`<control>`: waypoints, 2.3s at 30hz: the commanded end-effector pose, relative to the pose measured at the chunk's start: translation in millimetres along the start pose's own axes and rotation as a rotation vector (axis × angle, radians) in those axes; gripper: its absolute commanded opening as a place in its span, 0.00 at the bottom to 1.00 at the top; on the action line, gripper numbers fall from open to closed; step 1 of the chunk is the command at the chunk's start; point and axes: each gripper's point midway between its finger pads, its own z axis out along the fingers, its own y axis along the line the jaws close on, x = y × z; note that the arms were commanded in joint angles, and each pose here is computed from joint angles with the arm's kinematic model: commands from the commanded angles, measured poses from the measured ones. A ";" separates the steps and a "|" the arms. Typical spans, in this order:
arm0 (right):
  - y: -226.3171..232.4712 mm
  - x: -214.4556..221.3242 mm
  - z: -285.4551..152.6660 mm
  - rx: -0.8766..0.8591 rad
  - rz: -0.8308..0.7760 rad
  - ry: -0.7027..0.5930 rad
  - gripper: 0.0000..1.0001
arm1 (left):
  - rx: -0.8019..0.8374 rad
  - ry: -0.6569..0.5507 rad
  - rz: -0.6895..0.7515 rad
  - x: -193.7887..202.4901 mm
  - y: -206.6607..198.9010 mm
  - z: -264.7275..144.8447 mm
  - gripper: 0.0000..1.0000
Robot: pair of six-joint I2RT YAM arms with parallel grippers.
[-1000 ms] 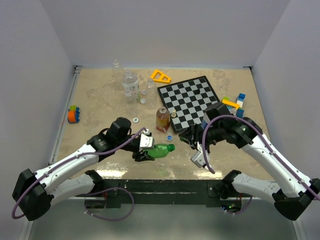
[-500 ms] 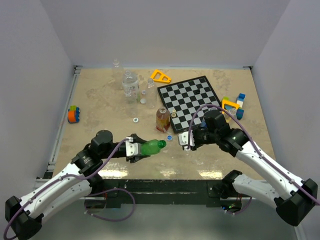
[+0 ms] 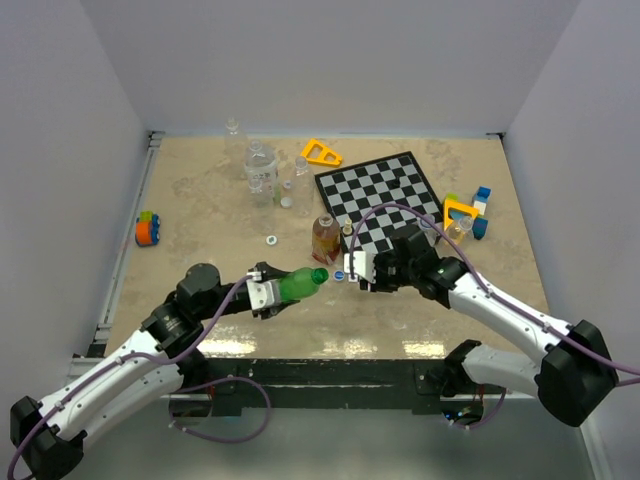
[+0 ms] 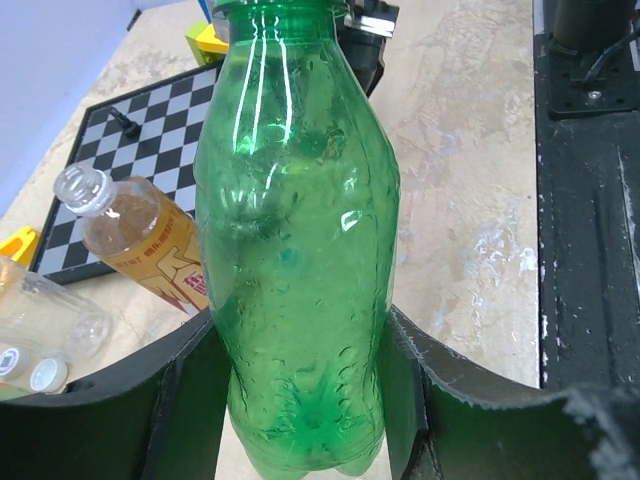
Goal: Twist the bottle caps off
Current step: Place the bottle cap at the center of the board.
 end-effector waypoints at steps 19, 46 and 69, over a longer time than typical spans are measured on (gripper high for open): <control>-7.6 13.2 10.7 0.037 0.045 0.050 0.40 | -0.045 -0.065 0.019 -14.8 7.9 -2.0 0.00; 4.5 -36.9 -39.3 -0.092 -0.092 -0.058 0.48 | -0.034 -0.057 0.010 -12.2 6.6 0.4 0.00; 12.7 -48.1 -55.9 -0.139 -0.127 -0.083 0.50 | -0.023 -0.051 0.005 -9.4 4.8 1.8 0.00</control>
